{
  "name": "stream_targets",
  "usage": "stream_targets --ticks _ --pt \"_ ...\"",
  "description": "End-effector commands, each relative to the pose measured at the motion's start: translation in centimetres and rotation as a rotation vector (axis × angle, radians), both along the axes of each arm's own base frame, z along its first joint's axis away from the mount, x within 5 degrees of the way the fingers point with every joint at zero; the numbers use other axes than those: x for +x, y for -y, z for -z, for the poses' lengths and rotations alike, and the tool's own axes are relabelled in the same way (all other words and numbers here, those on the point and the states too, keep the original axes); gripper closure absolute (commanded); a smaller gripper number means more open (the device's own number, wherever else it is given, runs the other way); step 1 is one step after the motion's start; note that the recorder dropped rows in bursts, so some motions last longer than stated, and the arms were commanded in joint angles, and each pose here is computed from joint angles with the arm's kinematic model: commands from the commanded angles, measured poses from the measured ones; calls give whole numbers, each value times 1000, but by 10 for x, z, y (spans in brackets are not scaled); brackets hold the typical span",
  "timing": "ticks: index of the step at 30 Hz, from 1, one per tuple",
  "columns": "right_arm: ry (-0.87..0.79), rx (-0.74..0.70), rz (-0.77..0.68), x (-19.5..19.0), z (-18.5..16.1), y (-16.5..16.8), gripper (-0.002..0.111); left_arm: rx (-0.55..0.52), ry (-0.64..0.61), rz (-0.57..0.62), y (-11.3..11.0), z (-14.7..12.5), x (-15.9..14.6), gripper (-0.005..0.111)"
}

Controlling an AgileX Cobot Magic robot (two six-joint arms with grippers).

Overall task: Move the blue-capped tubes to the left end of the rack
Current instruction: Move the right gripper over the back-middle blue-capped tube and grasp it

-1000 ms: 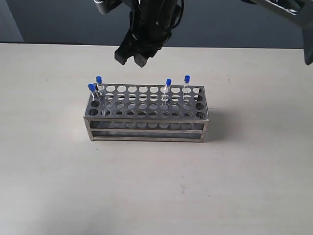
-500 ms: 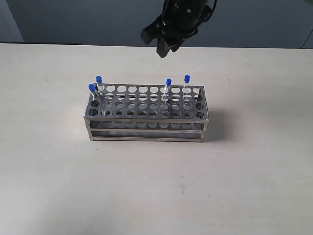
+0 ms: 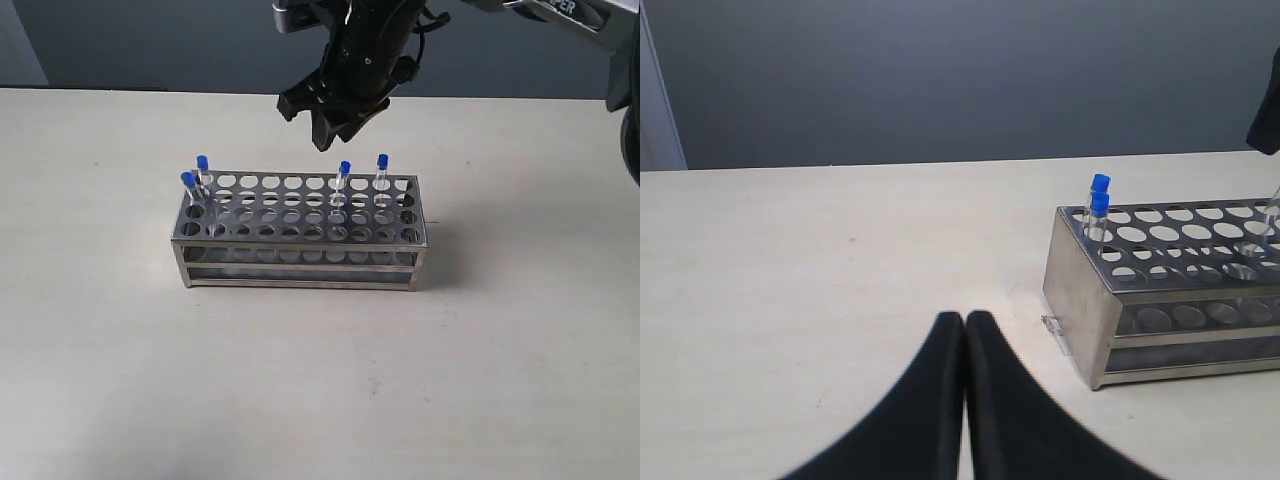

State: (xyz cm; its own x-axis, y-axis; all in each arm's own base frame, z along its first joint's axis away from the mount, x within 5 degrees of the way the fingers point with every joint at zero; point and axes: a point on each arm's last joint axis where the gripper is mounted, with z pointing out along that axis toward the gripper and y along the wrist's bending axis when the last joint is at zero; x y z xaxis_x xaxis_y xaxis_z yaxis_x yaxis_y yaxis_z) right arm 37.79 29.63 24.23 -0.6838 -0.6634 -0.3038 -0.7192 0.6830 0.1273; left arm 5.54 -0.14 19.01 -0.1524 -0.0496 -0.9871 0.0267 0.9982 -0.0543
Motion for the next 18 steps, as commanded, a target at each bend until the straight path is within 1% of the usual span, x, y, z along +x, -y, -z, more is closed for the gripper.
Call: stream_targets --ticks 1,6,11,18 --pt "-26 -25 20 -7 2 9 73 0 8 11 1 -2 0 106" --pt "-12 -65 14 -11 0 16 73 0 8 11 1 -2 0 106" --pt "-49 -71 11 -9 16 12 73 0 8 11 1 -2 0 106" --pt "-68 -87 0 -7 28 11 73 0 8 11 1 -2 0 106"
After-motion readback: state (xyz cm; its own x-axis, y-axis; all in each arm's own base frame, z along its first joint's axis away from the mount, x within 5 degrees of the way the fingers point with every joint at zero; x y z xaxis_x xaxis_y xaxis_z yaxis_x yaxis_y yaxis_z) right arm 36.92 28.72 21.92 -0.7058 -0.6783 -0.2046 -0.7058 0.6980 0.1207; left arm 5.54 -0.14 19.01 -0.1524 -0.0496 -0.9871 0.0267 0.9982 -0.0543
